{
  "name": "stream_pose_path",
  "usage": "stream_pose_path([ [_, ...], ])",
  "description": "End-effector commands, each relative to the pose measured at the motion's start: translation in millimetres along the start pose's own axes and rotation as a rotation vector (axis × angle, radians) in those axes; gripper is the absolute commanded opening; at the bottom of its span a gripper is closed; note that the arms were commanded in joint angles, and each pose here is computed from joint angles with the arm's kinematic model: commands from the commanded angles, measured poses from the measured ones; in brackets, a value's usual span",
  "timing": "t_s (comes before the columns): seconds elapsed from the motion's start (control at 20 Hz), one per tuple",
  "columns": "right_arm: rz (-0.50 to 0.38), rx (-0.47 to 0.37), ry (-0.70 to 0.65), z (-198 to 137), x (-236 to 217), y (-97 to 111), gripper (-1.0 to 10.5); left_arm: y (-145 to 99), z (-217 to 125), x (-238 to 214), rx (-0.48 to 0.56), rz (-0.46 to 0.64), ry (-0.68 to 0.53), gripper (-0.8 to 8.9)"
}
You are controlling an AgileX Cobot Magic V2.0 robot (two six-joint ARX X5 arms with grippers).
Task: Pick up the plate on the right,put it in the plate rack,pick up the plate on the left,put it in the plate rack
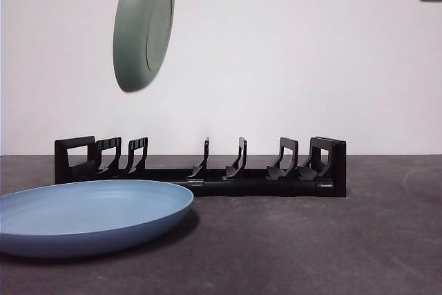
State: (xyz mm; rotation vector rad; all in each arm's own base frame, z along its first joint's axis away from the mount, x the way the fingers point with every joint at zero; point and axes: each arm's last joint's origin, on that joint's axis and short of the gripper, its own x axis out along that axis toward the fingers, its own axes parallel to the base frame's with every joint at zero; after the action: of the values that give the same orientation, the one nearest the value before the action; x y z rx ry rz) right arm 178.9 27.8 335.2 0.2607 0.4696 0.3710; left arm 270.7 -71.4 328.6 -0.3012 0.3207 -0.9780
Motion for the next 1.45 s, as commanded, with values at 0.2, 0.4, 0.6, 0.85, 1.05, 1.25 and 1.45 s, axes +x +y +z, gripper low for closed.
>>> stream_pose_path([
  [0.2,0.0,0.005,0.0,-0.5,0.4,-0.2,3.4,47.4,-14.6,3.8,-0.121,0.054,0.036,-0.09],
  [0.4,0.0,0.006,0.0,-0.5,0.4,-0.2,3.4,65.6,-27.0,14.6,-0.154,0.062,0.064,-0.09],
  [0.6,0.0,0.006,0.001,-0.6,0.5,-0.2,3.4,68.6,-29.0,16.8,-0.174,0.053,0.067,-0.09],
  [0.85,-0.01,0.007,-0.002,-0.5,0.5,-0.5,3.4,63.6,-25.3,20.3,-0.166,-0.017,0.052,-0.09],
  [1.05,-0.01,0.012,-0.001,-0.5,0.5,-0.5,3.4,66.8,-28.2,20.1,-0.151,0.074,0.054,-0.09],
  [1.25,-0.01,0.014,-0.003,-0.4,0.5,-0.4,3.4,68.0,-36.9,20.2,-0.145,0.119,0.116,-0.09],
  [1.45,-0.006,0.015,-0.002,-0.4,0.6,-0.2,3.4,67.6,-45.2,22.5,-0.16,0.209,0.171,0.06],
])
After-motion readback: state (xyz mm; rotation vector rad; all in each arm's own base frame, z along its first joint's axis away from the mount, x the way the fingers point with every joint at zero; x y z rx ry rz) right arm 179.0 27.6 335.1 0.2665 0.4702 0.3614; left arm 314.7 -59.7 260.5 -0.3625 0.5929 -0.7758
